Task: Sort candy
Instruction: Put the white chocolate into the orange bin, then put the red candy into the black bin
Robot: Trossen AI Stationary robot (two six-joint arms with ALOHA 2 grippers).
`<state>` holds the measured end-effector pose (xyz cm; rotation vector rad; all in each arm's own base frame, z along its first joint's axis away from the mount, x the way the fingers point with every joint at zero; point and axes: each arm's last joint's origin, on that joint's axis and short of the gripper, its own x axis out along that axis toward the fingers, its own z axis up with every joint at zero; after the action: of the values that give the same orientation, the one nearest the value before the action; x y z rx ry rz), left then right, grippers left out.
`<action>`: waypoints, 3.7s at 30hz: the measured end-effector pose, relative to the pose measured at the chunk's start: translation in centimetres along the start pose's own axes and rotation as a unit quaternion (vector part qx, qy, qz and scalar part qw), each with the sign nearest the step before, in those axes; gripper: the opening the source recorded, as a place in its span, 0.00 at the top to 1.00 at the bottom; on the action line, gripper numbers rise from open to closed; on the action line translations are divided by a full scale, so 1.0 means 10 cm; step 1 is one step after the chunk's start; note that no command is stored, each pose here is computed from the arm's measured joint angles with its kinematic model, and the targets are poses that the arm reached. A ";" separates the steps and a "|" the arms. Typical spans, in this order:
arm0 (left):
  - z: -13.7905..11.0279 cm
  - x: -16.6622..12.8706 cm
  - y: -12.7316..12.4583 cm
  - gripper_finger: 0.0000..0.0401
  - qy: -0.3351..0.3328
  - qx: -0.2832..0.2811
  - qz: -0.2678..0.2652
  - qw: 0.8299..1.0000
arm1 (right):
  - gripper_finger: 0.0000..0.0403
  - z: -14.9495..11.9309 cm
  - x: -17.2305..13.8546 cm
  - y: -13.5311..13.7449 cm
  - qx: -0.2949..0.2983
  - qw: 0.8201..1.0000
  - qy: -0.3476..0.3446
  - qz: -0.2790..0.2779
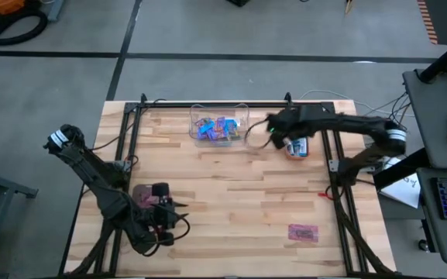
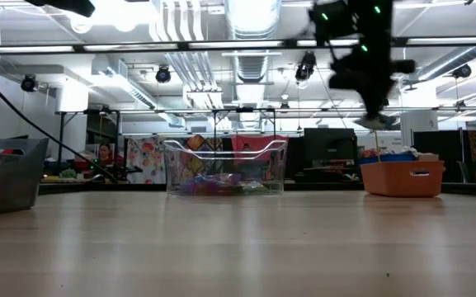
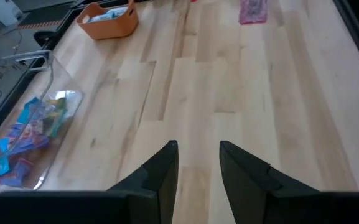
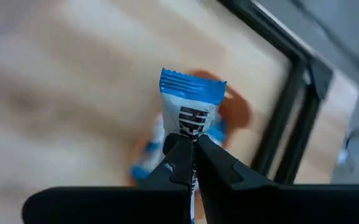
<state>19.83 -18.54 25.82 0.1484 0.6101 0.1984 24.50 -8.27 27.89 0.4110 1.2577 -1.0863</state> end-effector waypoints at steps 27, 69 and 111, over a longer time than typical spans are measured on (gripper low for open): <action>0.12 0.23 0.21 0.75 0.010 0.050 0.043 0.998 | 0.64 -0.28 0.86 -0.45 0.173 0.984 -0.012 0.034; 0.15 0.28 0.21 0.75 -0.007 0.050 0.042 0.998 | 0.58 -2.66 -0.23 1.27 -0.360 0.897 0.073 0.246; 0.13 0.51 -0.10 0.75 -0.010 0.103 -0.092 0.990 | 0.98 -2.90 0.06 1.45 -0.380 0.888 0.074 0.248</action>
<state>24.82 -18.41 23.85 0.2929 0.6198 -0.0452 20.37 20.67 13.82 0.1881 1.4940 -0.0861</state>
